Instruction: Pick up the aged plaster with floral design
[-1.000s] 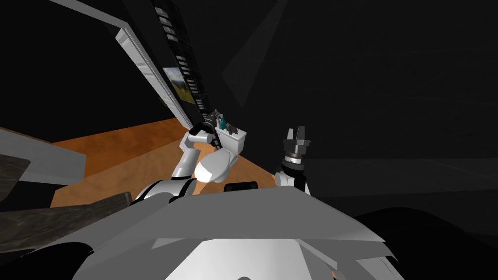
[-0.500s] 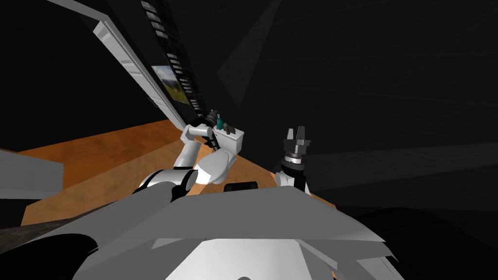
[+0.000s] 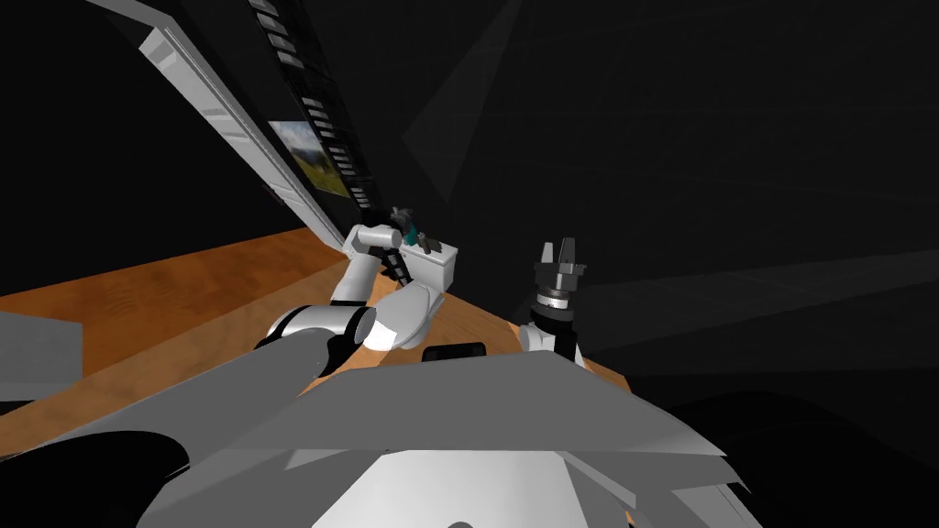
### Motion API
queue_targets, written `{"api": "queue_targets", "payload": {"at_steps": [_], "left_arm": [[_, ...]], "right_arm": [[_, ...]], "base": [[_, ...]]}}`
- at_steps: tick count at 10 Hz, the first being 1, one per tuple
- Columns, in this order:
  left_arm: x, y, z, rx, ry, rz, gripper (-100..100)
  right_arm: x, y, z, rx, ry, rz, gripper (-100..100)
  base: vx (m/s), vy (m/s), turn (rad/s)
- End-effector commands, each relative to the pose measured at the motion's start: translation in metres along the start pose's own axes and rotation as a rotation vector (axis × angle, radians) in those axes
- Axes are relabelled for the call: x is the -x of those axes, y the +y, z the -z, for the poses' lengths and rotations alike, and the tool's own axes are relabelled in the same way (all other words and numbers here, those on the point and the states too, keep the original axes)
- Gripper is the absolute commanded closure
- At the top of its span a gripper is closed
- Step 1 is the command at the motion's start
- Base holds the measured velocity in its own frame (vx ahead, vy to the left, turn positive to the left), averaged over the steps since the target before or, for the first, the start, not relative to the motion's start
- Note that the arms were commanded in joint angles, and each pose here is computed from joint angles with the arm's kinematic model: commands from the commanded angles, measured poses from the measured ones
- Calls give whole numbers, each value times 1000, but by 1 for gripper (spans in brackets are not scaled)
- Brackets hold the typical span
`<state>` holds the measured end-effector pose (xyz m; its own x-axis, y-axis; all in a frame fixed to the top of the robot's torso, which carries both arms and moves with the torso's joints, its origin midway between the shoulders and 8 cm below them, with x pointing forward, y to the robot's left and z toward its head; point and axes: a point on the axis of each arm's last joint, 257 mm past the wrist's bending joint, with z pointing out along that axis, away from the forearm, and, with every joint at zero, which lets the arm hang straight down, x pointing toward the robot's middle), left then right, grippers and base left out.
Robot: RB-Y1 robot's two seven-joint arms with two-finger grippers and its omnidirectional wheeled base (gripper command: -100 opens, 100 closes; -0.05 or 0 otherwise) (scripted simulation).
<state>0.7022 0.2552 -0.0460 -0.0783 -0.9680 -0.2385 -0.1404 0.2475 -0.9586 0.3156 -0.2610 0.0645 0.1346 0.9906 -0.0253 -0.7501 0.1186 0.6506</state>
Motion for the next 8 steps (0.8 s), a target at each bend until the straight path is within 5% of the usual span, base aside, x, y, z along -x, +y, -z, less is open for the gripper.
{"api": "queue_targets", "payload": {"at_steps": [1,8], "left_arm": [[0,5,-6,53,9,5,-100],[-1,20,-20,252,38,27,-100]], "right_arm": [[0,0,0,0,0,0,0],[0,0,0,0,0,0,0]], "base": [[2,38,-75],[11,35,-85]]}}
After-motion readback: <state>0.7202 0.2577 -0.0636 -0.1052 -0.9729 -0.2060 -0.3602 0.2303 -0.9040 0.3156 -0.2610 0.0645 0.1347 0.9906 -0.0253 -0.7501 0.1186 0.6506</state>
